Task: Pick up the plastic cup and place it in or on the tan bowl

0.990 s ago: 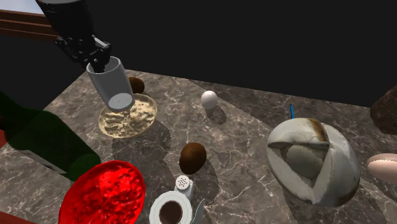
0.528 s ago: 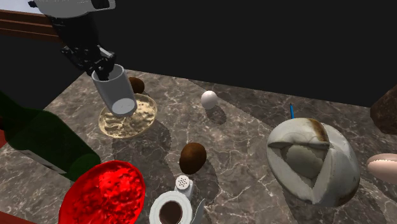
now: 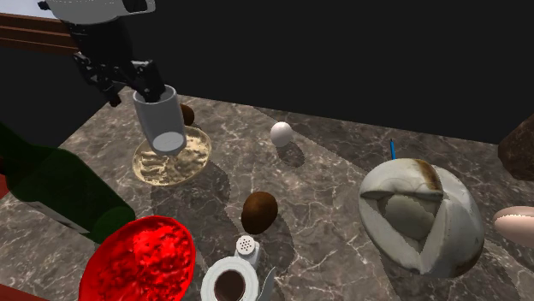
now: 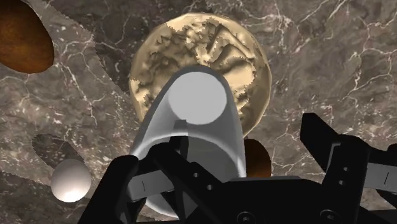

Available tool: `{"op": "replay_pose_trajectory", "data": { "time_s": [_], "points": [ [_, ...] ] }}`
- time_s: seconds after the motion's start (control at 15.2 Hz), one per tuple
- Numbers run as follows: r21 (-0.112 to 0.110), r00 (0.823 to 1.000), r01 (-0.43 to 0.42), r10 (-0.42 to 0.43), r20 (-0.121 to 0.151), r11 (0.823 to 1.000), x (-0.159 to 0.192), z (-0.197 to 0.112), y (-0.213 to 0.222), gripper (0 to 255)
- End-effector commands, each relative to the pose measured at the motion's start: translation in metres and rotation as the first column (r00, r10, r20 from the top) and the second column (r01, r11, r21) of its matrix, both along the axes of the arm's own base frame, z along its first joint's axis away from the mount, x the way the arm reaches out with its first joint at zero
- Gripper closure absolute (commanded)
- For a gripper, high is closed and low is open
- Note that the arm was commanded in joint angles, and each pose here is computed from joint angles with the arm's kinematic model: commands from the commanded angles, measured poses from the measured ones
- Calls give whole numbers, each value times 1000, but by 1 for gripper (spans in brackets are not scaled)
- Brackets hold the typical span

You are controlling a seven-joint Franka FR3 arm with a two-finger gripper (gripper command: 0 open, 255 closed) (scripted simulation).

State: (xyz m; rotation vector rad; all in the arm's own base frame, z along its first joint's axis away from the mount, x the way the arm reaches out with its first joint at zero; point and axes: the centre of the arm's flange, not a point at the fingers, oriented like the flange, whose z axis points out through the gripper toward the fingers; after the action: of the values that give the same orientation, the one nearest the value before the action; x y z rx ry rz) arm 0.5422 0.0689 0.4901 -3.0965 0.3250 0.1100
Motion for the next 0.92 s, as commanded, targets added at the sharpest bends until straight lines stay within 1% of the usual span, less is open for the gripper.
{"op": "replay_pose_trajectory", "data": {
  "time_s": [0.0,0.07,0.33,0.86],
  "points": [
    [0,1000,0,0,0,1000,0,0,0,0],
    [0,1000,0,0,0,1000,0,0,0,0],
    [0,1000,0,0,0,1000,3,50,-2,0],
    [0,1000,0,0,0,1000,3,50,-2,0]
  ]
}}
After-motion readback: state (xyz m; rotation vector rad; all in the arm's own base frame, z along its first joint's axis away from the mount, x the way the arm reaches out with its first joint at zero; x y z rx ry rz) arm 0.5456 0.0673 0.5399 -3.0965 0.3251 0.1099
